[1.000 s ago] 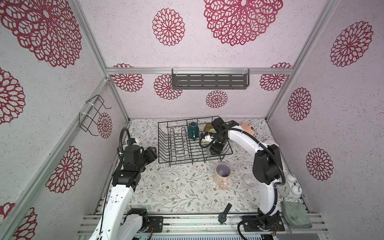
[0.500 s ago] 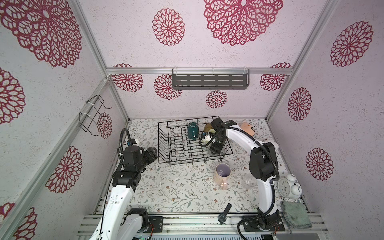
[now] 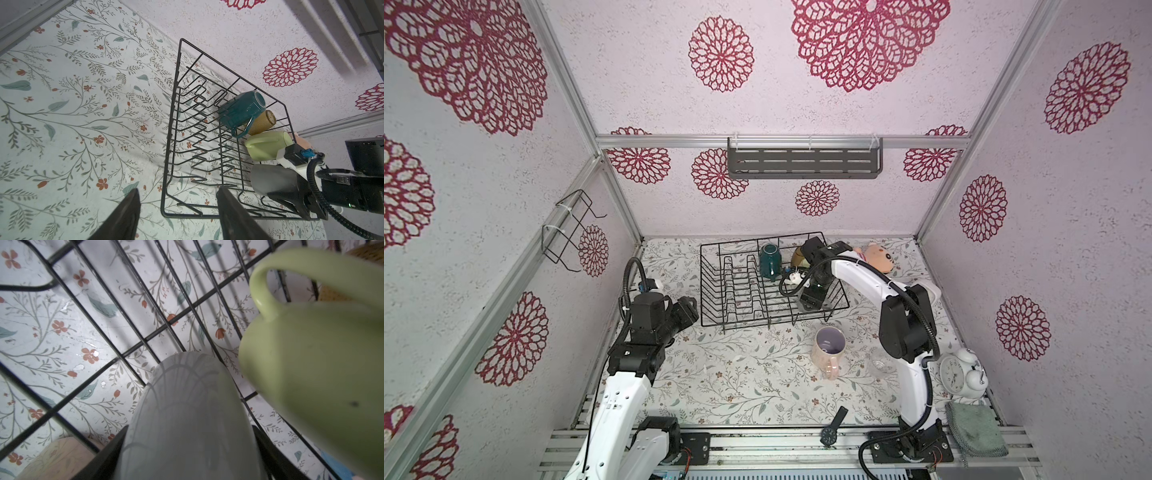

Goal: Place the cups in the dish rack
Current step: 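Lower the cream mug into the rack with the right gripper while the left withdraws, then set the cream mug upside down in the rack and open the right gripper, then grasp the pink pearly mug on the table with the left gripper while the right withdraws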

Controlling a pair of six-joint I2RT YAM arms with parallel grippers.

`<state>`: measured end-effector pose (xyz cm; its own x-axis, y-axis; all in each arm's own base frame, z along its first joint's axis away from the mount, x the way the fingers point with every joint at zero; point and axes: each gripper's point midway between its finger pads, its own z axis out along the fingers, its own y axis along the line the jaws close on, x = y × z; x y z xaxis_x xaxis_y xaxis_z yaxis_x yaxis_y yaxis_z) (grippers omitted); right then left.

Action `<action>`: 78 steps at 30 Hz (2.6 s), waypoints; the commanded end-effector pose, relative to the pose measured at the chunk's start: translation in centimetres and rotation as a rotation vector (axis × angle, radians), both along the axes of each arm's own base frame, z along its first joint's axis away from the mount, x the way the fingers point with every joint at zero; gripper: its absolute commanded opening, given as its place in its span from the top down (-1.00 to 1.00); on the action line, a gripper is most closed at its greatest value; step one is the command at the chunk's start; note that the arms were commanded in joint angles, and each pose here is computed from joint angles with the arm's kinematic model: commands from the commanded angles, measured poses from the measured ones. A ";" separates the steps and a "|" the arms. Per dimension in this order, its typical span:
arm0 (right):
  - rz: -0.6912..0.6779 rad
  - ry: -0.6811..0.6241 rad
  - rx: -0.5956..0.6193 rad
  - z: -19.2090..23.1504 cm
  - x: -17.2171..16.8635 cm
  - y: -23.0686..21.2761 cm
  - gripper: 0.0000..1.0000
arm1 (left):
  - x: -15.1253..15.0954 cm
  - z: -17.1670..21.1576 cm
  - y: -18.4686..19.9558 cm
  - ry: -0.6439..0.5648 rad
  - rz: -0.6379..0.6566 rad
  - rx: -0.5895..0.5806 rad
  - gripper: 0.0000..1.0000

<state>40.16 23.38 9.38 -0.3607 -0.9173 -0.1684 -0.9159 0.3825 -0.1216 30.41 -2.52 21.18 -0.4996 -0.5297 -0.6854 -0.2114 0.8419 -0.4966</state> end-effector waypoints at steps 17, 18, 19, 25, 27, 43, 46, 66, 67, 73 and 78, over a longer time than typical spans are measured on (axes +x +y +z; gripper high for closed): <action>-0.054 -0.042 0.011 2.3 0.3 -0.4 -0.70 | -1.2 1.9 2.8 0.006 0.116 0.091 -0.98; -0.057 -0.042 0.008 2.4 0.3 -0.5 -0.71 | -1.4 1.8 3.3 0.009 0.141 0.101 -0.95; -0.059 -0.044 0.007 2.5 0.4 -0.5 -0.71 | -1.5 1.6 3.6 0.010 0.164 0.103 -0.95; -0.092 -0.089 0.017 4.0 1.0 -0.9 -0.74 | -1.8 2.7 3.2 -0.073 0.148 0.079 -0.95; -0.105 -0.102 0.041 4.6 1.0 -0.8 -0.98 | -1.5 3.2 2.1 -0.099 0.087 0.060 -0.95; -0.151 -0.325 0.356 13.1 -0.1 -2.2 -0.98 | -1.7 5.5 -9.6 -0.202 -0.487 -0.019 -0.96; -0.269 -0.556 0.465 16.5 1.3 -4.3 -0.98 | -2.2 5.2 -11.8 -0.189 -0.559 -0.022 -0.97; -1.149 -1.423 0.773 17.9 -6.3 -24.7 -0.98 | -4.9 1.4 -24.8 -0.033 -0.944 0.129 -0.95; -1.155 -1.417 0.760 16.8 -6.6 -25.2 -0.98 | -5.1 0.9 -25.5 -0.005 -0.966 0.130 -0.95; -1.070 -1.349 0.662 11.3 -6.6 -25.1 -0.98 | -6.4 -1.2 -28.8 0.097 -1.083 0.130 -0.98; -1.003 -1.298 0.655 9.2 -5.6 -23.9 -0.98 | -6.6 -3.3 -30.4 0.160 -1.143 0.245 -0.99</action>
<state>33.85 -1.34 15.59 -0.1670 -0.1192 -0.9787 0.2628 0.9514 -0.1607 24.16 -32.26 18.29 -0.7243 0.3333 -0.6036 0.6339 0.6664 -0.3926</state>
